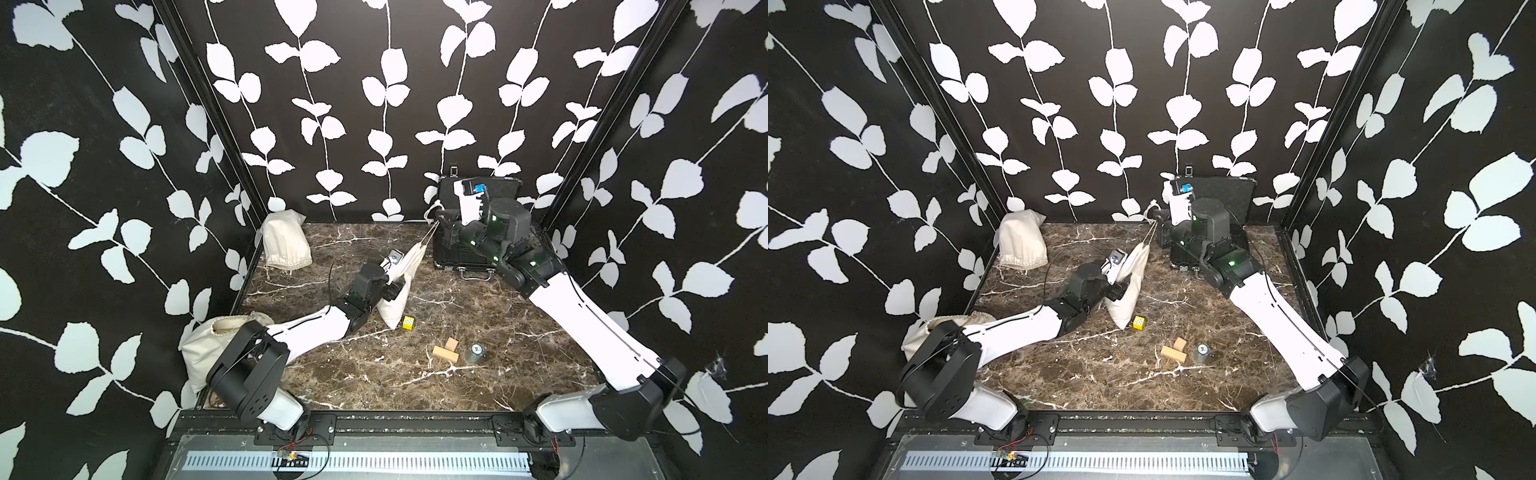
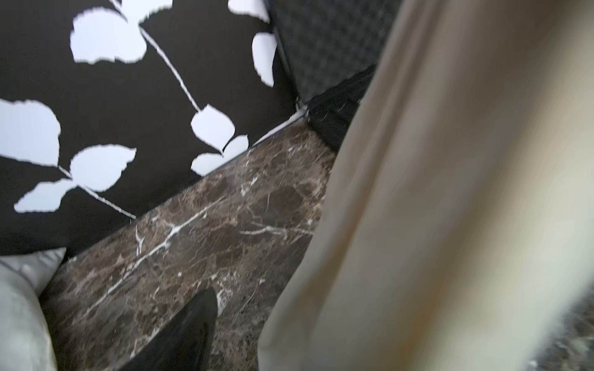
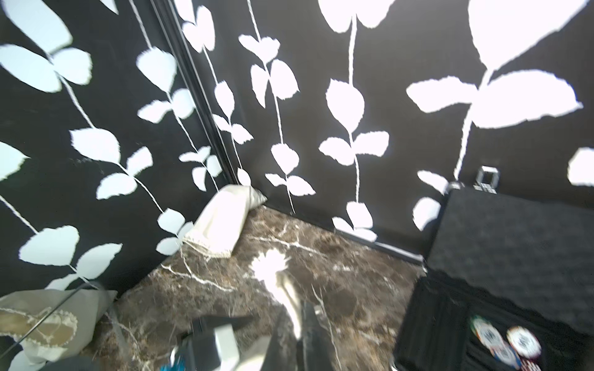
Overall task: Close the soil bag
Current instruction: Frap the soil bag at the center of the board.
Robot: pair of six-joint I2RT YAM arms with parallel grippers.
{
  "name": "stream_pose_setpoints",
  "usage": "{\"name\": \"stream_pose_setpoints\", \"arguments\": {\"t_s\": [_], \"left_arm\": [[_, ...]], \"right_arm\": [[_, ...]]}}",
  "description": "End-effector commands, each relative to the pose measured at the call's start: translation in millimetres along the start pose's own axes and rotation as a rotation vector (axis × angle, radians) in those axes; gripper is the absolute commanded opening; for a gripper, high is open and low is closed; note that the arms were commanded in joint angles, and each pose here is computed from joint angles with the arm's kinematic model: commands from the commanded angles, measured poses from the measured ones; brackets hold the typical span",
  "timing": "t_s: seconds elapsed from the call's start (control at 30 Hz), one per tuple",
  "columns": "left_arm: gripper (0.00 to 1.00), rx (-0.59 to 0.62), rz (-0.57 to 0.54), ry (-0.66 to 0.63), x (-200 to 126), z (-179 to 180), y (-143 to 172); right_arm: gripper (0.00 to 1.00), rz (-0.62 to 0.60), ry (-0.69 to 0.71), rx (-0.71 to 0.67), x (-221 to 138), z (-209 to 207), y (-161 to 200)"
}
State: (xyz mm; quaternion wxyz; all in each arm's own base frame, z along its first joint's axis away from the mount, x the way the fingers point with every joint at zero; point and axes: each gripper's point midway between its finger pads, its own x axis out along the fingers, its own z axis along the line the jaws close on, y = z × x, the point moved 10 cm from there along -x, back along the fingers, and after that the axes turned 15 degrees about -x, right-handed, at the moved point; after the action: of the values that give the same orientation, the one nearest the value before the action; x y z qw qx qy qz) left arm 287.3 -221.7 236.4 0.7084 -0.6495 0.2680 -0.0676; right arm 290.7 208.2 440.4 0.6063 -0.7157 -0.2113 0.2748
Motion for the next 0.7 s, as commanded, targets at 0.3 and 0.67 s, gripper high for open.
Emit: {"name": "stream_pose_setpoints", "arguments": {"t_s": [0.3,0.67], "left_arm": [[0.78,-0.048,-0.403,0.169,-47.0,-13.7,-115.6],[0.61,-0.071,-0.431,0.299,-37.8,-39.7,-136.0]], "right_arm": [[0.00,-0.156,0.126,-0.044,1.0,18.1,-40.0],[0.00,-0.147,0.166,-0.071,7.4,24.8,-42.9]]}}
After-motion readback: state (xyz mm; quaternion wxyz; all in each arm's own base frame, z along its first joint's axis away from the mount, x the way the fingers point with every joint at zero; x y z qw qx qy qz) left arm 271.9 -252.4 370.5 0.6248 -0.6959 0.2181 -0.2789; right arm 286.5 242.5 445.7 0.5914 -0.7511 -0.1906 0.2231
